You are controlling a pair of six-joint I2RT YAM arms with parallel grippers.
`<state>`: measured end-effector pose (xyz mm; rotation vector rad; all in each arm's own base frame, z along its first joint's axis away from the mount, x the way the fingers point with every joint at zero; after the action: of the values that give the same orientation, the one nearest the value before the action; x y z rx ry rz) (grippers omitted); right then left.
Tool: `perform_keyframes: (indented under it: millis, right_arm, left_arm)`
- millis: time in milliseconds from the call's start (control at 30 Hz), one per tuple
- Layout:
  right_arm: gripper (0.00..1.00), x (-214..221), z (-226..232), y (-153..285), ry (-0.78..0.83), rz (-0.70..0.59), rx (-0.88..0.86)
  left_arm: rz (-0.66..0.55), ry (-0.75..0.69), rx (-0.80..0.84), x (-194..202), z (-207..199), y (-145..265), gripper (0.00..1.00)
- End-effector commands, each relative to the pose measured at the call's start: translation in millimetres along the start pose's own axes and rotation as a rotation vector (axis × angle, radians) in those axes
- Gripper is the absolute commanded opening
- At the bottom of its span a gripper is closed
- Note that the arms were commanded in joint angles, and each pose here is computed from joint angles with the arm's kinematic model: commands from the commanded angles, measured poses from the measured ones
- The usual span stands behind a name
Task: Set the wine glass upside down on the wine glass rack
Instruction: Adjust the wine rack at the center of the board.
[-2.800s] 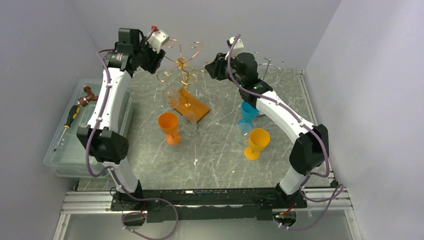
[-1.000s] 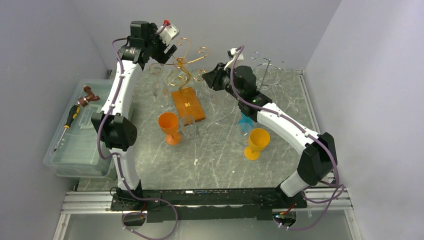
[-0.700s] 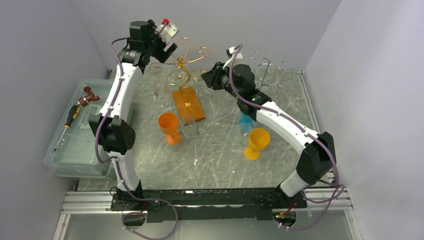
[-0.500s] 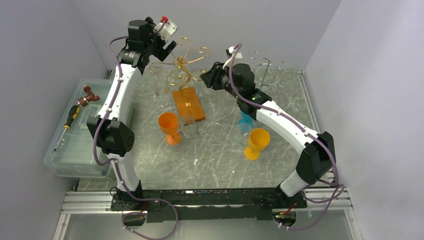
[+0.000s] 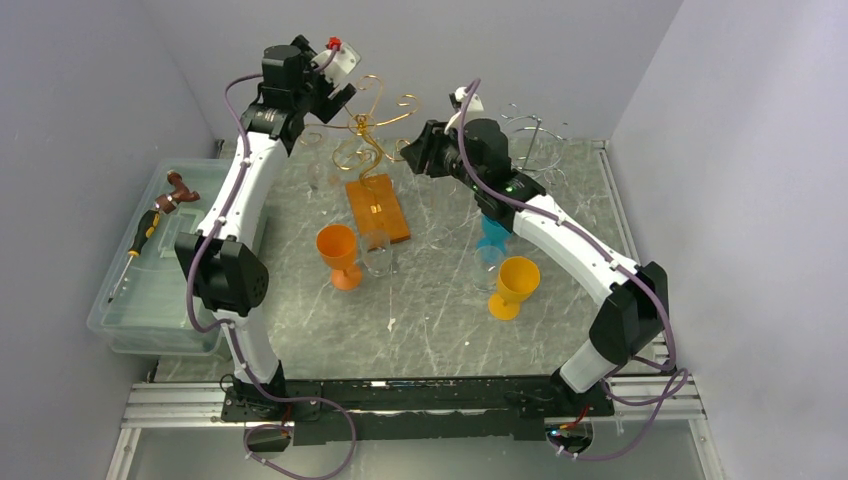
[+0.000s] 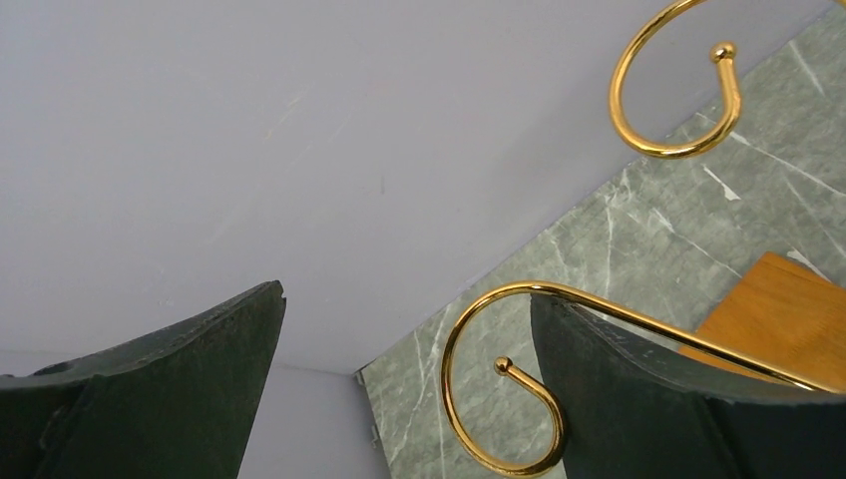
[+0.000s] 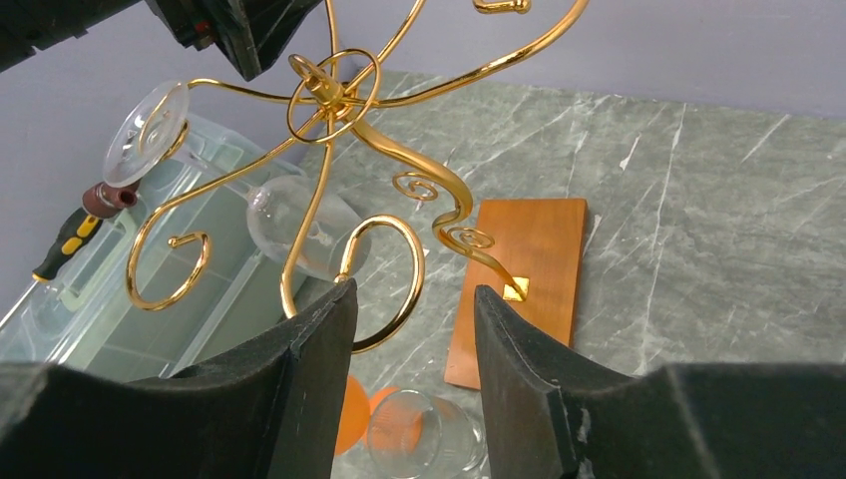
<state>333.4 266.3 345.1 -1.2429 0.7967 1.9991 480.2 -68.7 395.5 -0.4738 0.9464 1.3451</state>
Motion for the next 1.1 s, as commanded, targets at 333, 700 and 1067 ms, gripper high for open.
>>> perform_keyframes:
  millis: [333,700,1067]
  right_arm:
    - [0.49,1,-5,-1,0.027,0.069,0.001]
    - [0.49,-1,-7,-1,0.025,0.071,0.008]
    - [0.49,3,-9,-3,0.027,0.085,0.017]
  left_arm:
    - [-0.158,-0.038,-0.235,-29,38,50,1.0]
    - [-0.131,-0.045,-0.085,-19,24,58,1.0]
    - [-0.16,0.128,0.033,-32,21,50,1.0]
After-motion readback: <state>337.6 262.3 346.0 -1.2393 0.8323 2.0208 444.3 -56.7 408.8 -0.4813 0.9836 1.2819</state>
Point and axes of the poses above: each gripper's point midway between its finger pads, its own y axis back along the fingers, its own z axis along the line the jaws close on, x = y × z, the point moved 9 cm from there along y, back along the fingers, and after that the axes turned 5 degrees about y, right-handed, at the moved point
